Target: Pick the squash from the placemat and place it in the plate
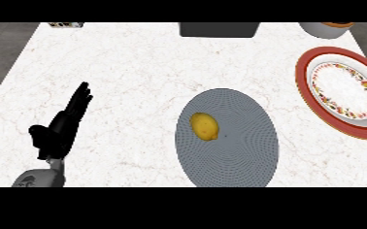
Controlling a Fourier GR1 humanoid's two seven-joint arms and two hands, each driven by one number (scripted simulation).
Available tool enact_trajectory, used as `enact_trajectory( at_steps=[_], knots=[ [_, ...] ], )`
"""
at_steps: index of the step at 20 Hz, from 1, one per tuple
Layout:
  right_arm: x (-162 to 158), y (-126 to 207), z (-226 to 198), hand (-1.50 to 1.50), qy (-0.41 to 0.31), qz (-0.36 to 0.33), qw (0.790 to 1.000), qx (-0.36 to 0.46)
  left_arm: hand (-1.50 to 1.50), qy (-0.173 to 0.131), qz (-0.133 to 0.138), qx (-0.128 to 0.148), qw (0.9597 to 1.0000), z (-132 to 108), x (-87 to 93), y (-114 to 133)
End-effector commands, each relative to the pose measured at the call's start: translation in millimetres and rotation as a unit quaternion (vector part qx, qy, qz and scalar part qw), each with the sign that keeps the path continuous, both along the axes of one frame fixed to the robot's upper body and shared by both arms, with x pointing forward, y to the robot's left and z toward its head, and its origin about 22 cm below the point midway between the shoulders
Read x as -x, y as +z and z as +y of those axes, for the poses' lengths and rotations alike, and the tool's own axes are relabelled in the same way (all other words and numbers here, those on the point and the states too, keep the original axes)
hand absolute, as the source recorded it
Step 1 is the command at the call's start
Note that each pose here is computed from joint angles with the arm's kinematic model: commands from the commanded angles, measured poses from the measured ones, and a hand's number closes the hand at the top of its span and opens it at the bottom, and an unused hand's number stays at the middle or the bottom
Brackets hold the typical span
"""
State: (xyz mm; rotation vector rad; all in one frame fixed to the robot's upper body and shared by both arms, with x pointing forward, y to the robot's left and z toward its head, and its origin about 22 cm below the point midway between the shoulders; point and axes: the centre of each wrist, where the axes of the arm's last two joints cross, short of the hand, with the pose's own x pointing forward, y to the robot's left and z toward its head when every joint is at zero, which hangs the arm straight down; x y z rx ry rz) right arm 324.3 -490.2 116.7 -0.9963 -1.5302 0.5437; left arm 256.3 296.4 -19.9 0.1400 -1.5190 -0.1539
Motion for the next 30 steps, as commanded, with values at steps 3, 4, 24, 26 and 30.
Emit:
enact_trajectory(
  at_steps=[3,4,24,26,30],
  knots=[
    [-35,-15,32,-1.5,-0.053,0.0,0.996,-0.064,0.0,0.003,-0.009,-0.004,0.9999,2,16.8,-7],
    [-31,-22,27,-1.5,-0.059,0.026,0.996,-0.062,0.0,0.001,0.001,-0.005,1.0,-5,-2.4,2],
    [55,-17,-78,-1.5,-0.087,-0.141,0.92,-0.356,0.0,-0.004,-0.008,0.002,1.0,-23,-1.2,-5],
    [89,-24,-98,-1.5,-0.085,-0.137,0.923,-0.35,0.0,0.0,-0.005,0.007,1.0,6,10.3,-11],
    [124,-32,-114,-1.5,-0.057,-0.136,0.929,-0.341,0.0,-0.008,-0.009,0.001,0.9999,-9,-2.4,-3]
  ],
)
